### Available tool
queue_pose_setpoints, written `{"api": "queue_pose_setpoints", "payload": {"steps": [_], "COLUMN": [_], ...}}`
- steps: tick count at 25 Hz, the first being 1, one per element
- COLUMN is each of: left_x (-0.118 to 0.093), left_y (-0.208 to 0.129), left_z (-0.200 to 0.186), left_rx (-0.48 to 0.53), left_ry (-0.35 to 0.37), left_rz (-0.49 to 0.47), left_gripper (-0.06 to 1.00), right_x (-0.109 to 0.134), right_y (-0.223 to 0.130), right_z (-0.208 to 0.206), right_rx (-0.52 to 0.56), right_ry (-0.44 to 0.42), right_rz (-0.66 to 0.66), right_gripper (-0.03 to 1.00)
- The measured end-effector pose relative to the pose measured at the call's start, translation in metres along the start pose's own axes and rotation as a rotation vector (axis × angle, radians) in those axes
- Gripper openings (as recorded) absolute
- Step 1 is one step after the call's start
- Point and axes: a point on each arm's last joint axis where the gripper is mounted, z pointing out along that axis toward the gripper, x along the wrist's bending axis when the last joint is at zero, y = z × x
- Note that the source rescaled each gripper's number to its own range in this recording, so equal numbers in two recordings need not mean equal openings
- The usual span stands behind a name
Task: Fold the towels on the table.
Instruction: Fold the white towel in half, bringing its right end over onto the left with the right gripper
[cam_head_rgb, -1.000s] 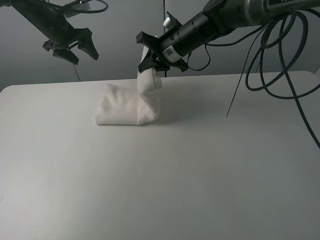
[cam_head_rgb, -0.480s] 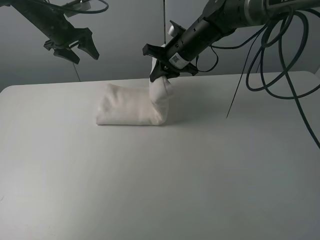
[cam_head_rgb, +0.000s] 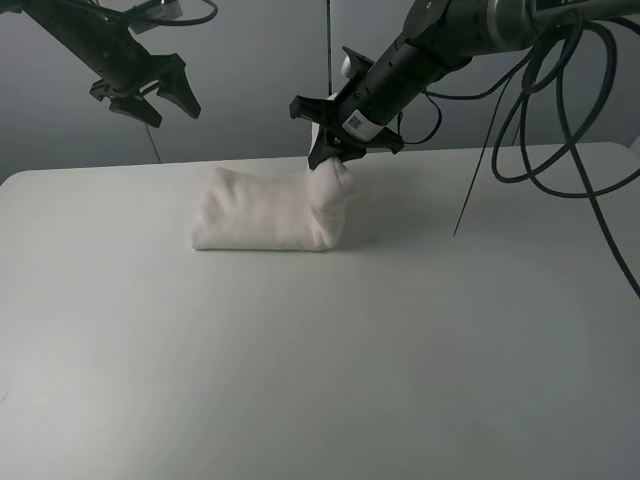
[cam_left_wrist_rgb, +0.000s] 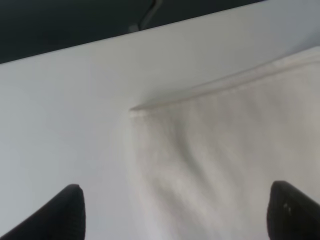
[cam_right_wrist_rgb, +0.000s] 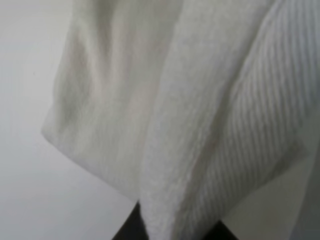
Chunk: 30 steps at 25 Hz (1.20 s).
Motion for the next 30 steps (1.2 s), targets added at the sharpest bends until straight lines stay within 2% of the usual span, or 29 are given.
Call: {"api": "queue_pose_setpoints", "payload": {"steps": [5, 10, 15, 21, 30], "left_x": [-0.013, -0.031, -0.043, -0.046, -0.047], "left_y": [0.004, 0.011, 0.014, 0.015, 0.015], "left_z": [-0.007, -0.043, -0.064, -0.067, -0.067], "left_rx": [-0.041, -0.121, -0.17, -0.179, -0.183], "left_ry": [-0.105, -0.149, -0.18, -0.193, -0.206], "left_rz": [0.0, 0.031, 0.046, 0.045, 0.039], "left_gripper": [0.94, 0.94, 0.94, 0.94, 0.94], "right_x": [0.015, 0.018, 0.026, 0.041, 0.044], "right_y": [-0.006, -0.002, -0.001, 0.0, 0.006], "right_z": [0.007, 0.006, 0.01, 0.015, 0.015], "right_rx": [0.014, -0.021, -0.065, -0.126, -0.208], "right_ry": [0.027, 0.059, 0.073, 0.088, 0.091], "right_rz": [-0.035, 0.001, 0.005, 0.002, 0.025], "right_gripper": [0.09, 0.09, 0.09, 0.09, 0.09]}}
